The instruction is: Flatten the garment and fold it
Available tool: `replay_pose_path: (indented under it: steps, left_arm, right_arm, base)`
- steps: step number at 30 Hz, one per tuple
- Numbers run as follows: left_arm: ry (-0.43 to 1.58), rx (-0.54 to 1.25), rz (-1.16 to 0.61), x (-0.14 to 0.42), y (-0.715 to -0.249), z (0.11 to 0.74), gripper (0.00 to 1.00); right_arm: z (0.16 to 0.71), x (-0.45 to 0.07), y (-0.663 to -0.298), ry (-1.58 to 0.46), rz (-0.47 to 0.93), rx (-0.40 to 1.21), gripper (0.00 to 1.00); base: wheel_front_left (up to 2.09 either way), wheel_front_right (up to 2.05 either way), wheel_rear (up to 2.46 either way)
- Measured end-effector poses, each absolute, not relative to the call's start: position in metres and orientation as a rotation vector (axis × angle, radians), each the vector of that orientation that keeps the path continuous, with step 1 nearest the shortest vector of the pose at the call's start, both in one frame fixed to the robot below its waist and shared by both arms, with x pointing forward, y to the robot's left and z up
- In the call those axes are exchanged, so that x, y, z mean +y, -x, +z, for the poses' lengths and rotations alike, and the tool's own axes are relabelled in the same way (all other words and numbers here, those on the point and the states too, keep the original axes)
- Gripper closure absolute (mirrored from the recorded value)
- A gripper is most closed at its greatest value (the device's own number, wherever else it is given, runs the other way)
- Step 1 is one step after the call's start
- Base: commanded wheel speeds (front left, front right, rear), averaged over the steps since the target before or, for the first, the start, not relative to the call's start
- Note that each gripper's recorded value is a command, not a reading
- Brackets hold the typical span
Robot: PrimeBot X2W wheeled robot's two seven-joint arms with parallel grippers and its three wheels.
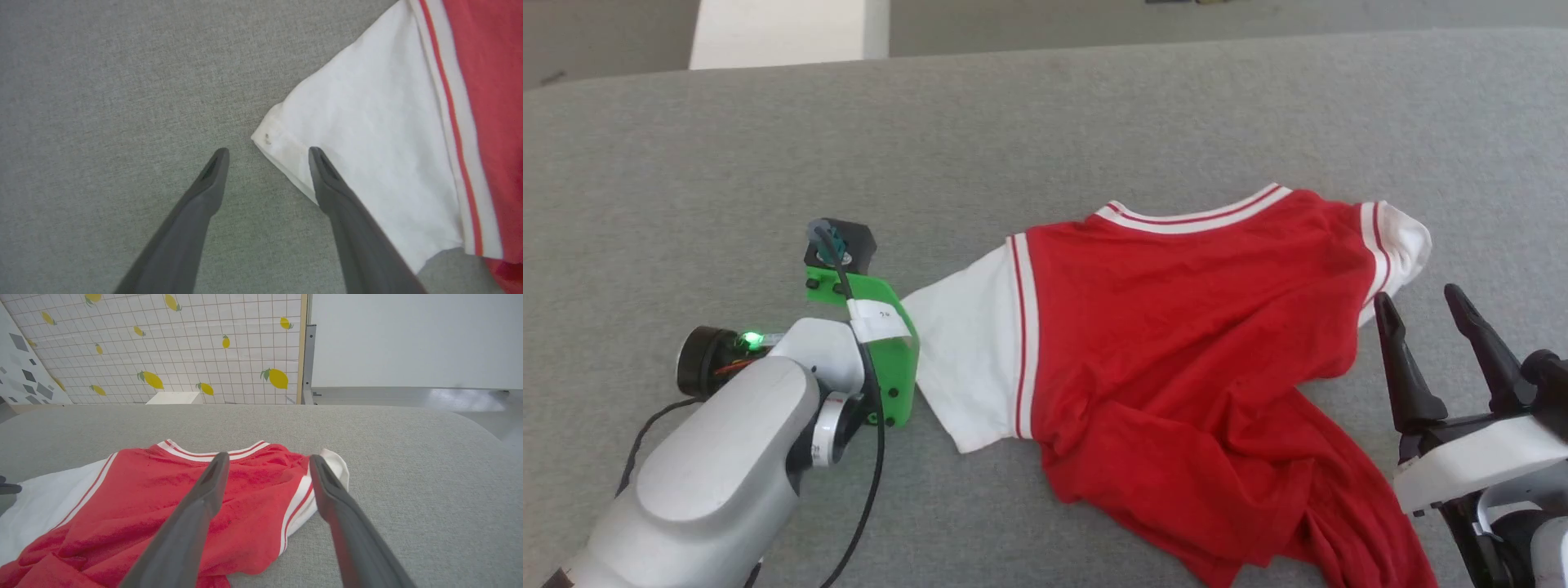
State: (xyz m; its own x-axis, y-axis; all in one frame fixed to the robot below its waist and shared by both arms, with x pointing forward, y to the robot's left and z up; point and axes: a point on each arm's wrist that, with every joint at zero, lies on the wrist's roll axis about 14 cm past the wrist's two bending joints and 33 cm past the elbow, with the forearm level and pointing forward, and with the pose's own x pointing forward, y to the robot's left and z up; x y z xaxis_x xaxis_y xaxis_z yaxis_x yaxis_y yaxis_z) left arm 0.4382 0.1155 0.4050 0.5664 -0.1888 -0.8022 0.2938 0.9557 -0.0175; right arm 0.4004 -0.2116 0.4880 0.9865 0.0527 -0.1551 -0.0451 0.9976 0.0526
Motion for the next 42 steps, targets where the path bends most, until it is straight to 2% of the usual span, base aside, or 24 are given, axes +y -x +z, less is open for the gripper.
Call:
replay_pose_path:
  steps: [9, 10, 11, 17, 26, 34, 35, 36, 42]
  left_arm:
    - [-0.146, 1.006, -0.289, 0.115, -0.441, 0.378, 0.00]
    - [-0.140, 1.016, -0.292, 0.114, -0.440, 0.377, 0.69]
    - [-0.137, 1.023, -0.299, 0.113, -0.439, 0.376, 1.00]
    - [-0.108, 0.967, -0.296, 0.113, -0.443, 0.385, 1.00]
    - [-0.086, 0.763, -0.071, 0.177, -0.461, 0.418, 1.00]
    - [-0.085, 0.724, 0.051, 0.217, -0.444, 0.417, 1.00]
    - [-0.086, 0.723, 0.059, 0.220, -0.441, 0.415, 0.80]
    - [-0.088, 0.719, 0.065, 0.222, -0.439, 0.414, 0.02]
    - [-0.044, 0.545, 0.024, 0.202, -0.446, 0.441, 0.00]
  right_arm:
    - [0.474, -0.222, -0.395, -0.044, 0.004, 0.192, 0.00]
    - [0.473, -0.223, -0.395, -0.041, 0.003, 0.194, 0.00]
    - [0.473, -0.223, -0.395, -0.041, 0.002, 0.195, 0.00]
    - [0.471, -0.221, -0.396, -0.036, 0.008, 0.199, 0.00]
    - [0.474, -0.210, -0.398, -0.037, 0.040, 0.206, 0.00]
    - [0.464, -0.200, -0.399, -0.033, 0.070, 0.258, 0.00]
    - [0.463, -0.199, -0.400, -0.033, 0.074, 0.266, 0.00]
    - [0.462, -0.198, -0.400, -0.030, 0.077, 0.270, 0.00]
    - [0.460, -0.193, -0.399, -0.024, 0.094, 0.300, 0.00]
  base:
    - [0.00, 0.00, 0.00]
    - [0.00, 0.00, 0.00]
    - [0.00, 0.00, 0.00]
    - [0.00, 0.00, 0.00]
    - [0.00, 0.00, 0.00]
    - [0.00, 0.00, 0.00]
    - [0.00, 0.00, 0.00]
    - [0.00, 0.00, 0.00]
    - [0.00, 0.00, 0.00]
